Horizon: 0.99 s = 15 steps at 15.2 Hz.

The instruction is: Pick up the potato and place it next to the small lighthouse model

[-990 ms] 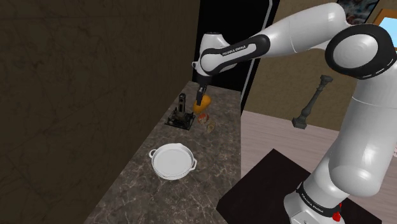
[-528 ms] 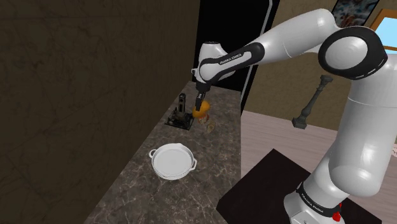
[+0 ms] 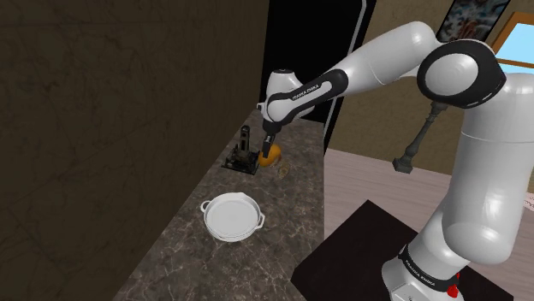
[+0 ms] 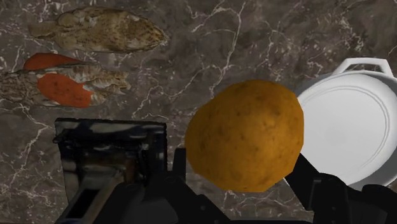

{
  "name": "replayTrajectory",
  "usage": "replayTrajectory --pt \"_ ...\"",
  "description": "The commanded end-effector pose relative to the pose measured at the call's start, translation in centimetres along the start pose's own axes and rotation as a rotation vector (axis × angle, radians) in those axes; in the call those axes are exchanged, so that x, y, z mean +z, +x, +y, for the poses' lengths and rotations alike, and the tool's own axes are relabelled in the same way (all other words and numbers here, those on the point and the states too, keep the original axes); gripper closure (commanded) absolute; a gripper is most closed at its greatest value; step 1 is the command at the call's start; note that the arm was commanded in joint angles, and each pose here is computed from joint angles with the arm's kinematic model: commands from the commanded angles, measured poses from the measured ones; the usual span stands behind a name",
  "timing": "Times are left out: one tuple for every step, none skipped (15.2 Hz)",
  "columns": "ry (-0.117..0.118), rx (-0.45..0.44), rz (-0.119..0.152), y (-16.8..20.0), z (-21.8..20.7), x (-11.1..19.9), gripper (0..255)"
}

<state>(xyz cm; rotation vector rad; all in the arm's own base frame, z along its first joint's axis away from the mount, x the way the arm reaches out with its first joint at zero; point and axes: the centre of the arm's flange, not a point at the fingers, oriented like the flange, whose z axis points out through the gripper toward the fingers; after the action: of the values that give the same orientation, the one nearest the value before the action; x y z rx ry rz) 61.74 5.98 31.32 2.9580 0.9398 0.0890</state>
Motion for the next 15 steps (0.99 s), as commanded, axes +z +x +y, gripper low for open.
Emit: replayTrajectory --pt "0.000 0.000 0.001 0.1 0.0 1.0 255" --pt "0.000 0.000 0.001 0.1 -0.1 1.5 255" --pt "0.000 0.000 0.001 0.1 -0.1 2.1 255" --pt "0.000 0.000 0.001 0.0 -0.1 2.6 255" --pt "0.000 0.000 0.001 0.0 -0.2 3.1 255" --pt "0.000 0.000 0.001 0.0 -0.2 3.6 255" --pt "0.000 0.000 0.001 0.0 -0.2 4.2 255" --pt "0.000 0.000 0.001 -0.1 -0.2 4.7 255" --pt "0.000 0.000 0.001 -0.1 -0.3 5.2 255" --pt "0.000 0.000 0.001 -0.1 -0.3 5.8 255" --pt "0.000 0.000 0.001 -0.1 -0.3 6.3 255" --pt "0.000 0.000 0.001 -0.2 -0.4 6.8 255" --pt "0.000 0.000 0.001 -0.2 -0.4 7.3 255" --pt "0.000 0.000 0.001 -0.2 -0.4 7.9 255" --pt "0.000 0.000 0.001 -0.2 -0.4 8.4 255"
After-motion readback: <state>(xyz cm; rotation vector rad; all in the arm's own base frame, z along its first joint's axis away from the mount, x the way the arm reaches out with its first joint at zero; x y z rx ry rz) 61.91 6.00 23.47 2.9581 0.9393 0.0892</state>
